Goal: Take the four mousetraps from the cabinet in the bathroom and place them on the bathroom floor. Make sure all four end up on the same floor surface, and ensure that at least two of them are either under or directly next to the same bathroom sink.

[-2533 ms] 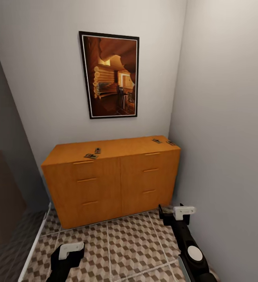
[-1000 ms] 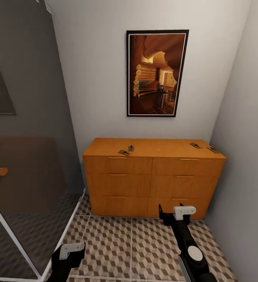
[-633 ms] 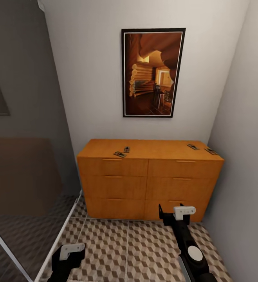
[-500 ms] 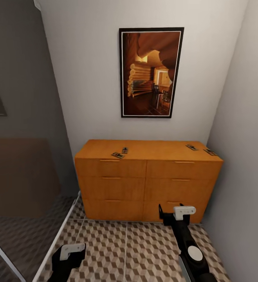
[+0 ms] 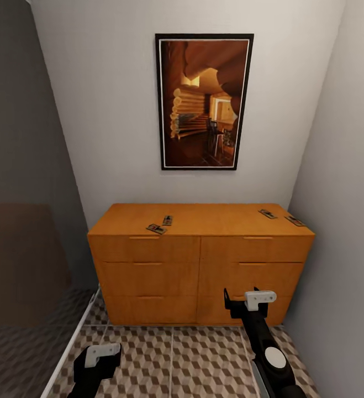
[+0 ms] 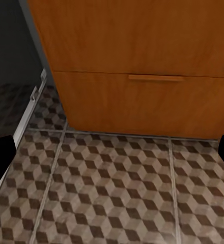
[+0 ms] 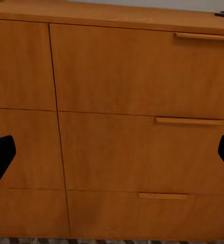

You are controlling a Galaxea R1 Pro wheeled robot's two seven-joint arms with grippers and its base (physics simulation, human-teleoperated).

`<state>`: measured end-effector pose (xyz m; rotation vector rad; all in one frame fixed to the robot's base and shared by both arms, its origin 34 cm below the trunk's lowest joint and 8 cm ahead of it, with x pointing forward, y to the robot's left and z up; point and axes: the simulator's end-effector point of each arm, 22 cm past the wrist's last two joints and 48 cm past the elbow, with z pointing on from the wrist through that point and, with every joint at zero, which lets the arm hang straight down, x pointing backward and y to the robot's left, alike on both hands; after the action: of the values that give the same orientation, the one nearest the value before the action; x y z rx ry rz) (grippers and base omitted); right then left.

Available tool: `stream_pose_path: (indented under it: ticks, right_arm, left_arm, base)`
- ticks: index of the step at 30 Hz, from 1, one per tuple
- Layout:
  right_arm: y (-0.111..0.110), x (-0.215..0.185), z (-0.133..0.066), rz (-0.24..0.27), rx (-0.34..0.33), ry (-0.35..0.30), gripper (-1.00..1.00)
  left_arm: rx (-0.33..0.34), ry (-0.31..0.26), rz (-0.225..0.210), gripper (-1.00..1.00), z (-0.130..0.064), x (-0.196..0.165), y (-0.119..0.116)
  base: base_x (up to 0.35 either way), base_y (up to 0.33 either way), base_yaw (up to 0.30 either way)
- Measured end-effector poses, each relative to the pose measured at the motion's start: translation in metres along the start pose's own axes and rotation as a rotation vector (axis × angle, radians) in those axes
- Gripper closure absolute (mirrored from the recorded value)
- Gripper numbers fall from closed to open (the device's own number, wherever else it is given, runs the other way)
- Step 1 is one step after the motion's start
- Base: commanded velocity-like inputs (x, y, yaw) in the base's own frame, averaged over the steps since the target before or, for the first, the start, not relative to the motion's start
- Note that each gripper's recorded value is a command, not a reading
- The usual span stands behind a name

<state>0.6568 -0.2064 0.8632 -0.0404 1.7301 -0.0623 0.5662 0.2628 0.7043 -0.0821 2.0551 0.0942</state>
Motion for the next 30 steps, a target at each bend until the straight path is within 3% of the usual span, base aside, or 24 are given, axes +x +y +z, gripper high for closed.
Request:
stream_pose_path:
  ticks: [16, 30]
  right_arm:
    - [0.0000, 0.0000, 0.0001, 0.000, 0.000, 0.000, -1.00]
    - [0.0001, 0.0003, 0.0004, 0.000, 0.000, 0.001, -1.00]
  left_arm:
    - [0.001, -0.001, 0.001, -1.00, 0.0001, -0.0002, -0.0006]
    - [0.001, -0.002, 0.002, -1.00, 0.0002, -0.0005, -0.0010]
  base:
    - [0.230, -0.016, -0.003]
    - [-0.002, -0.145, 0.000]
